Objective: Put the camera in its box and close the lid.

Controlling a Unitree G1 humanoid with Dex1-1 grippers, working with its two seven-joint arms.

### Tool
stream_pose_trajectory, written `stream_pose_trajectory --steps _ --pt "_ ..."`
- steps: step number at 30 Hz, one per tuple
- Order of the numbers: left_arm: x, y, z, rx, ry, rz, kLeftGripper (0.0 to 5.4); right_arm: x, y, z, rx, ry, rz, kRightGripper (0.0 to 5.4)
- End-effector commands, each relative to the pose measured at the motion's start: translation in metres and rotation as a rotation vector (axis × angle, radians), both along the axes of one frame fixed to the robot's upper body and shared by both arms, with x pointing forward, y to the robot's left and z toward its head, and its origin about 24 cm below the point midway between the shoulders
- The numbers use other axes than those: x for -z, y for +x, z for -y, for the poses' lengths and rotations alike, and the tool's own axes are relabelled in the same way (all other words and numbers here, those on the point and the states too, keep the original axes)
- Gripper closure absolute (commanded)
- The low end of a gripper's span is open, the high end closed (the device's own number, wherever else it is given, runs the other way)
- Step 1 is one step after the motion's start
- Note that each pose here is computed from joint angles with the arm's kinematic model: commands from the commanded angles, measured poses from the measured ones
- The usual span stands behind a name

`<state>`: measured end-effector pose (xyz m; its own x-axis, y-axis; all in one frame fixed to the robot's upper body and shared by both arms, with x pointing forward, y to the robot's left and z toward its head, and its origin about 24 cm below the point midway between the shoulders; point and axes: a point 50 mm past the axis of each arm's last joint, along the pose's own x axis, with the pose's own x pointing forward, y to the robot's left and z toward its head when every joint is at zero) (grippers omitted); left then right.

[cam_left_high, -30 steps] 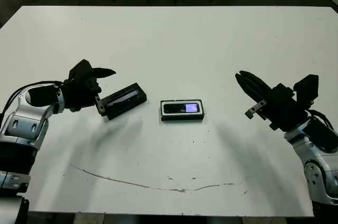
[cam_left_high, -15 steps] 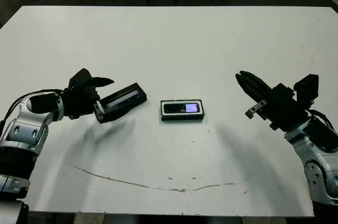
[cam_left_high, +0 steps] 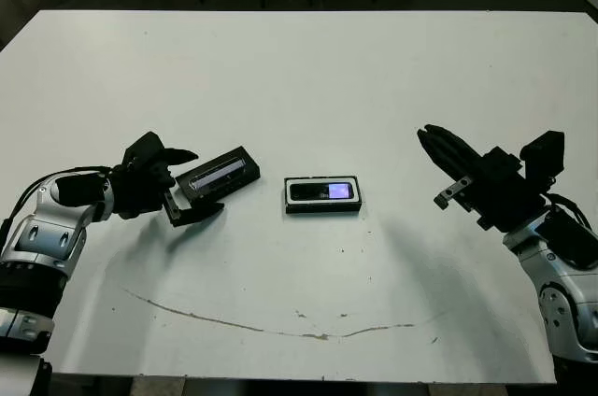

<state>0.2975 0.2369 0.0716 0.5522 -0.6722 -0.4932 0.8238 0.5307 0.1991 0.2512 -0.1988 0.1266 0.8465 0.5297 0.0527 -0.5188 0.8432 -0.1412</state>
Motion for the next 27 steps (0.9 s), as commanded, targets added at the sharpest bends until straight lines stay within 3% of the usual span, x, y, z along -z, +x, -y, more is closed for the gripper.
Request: stream_pose_trajectory --steps 1,8,11,23,27 --pt "0.007 -0.002 -0.002 -0.027 -0.003 -0.030 0.01 0.005 -0.003 0.004 0.010 -0.017 -0.035 5.40" --pt "0.008 -0.003 0.001 -0.057 -0.040 -0.030 0.01 0.005 -0.004 0.006 0.010 -0.012 -0.048 5.40" --pt "0.011 -0.006 0.005 -0.068 -0.083 -0.020 0.28 0.005 -0.004 0.007 0.013 -0.016 -0.041 5.40" --pt "0.008 -0.011 0.014 0.041 -0.166 -0.149 2.46 0.005 -0.004 0.008 0.026 -0.020 -0.053 5.40" --pt "0.004 -0.013 0.016 0.106 -0.145 -0.198 2.62 0.006 -0.004 0.008 0.028 -0.021 -0.056 5.40"
